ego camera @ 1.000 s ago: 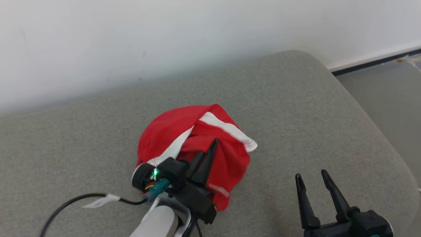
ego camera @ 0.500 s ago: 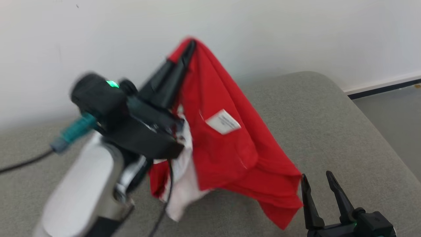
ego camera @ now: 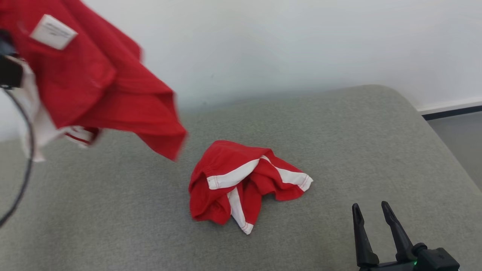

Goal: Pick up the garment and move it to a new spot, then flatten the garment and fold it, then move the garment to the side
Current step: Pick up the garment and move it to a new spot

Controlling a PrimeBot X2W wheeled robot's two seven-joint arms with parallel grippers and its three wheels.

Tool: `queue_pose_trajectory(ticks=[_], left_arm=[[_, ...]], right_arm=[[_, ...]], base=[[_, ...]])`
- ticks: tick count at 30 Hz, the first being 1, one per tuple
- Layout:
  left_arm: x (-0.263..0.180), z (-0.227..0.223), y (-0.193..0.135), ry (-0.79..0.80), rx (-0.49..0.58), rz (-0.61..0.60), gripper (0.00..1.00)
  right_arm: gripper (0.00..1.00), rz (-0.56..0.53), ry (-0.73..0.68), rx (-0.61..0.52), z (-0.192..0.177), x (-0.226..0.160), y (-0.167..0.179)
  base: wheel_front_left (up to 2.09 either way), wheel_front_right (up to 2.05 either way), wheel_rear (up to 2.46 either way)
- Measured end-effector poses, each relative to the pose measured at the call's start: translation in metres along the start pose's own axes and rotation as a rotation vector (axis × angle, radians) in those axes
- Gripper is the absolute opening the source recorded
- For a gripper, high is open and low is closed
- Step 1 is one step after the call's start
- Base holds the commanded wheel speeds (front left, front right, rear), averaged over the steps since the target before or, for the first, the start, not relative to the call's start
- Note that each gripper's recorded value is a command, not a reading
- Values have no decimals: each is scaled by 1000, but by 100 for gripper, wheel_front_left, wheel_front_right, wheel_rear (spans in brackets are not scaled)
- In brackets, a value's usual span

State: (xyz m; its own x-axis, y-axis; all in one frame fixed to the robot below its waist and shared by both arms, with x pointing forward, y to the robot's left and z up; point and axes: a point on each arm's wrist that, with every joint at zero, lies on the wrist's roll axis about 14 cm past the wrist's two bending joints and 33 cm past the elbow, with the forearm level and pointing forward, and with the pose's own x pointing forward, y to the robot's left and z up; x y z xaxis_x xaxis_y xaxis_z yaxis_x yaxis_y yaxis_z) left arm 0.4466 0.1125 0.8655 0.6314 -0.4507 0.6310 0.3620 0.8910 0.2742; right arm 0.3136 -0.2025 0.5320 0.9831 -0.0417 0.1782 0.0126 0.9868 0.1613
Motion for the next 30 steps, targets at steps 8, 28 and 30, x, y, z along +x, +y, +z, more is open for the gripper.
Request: queue_pose_trajectory(ticks=[8, 28, 30], left_arm=[[-47, -17, 98, 133, 125, 235, 0], [-204, -130, 222, 540, 139, 707, 0], [-218, -148, 223, 591, 118, 735, 0]], right_arm=[[100, 75, 43, -3, -15, 12, 21], [100, 261, 147, -36, -57, 51, 71], [100, 271, 156, -44, -62, 55, 72]], base=[[0, 0, 0], [0, 0, 0], [0, 0, 0]])
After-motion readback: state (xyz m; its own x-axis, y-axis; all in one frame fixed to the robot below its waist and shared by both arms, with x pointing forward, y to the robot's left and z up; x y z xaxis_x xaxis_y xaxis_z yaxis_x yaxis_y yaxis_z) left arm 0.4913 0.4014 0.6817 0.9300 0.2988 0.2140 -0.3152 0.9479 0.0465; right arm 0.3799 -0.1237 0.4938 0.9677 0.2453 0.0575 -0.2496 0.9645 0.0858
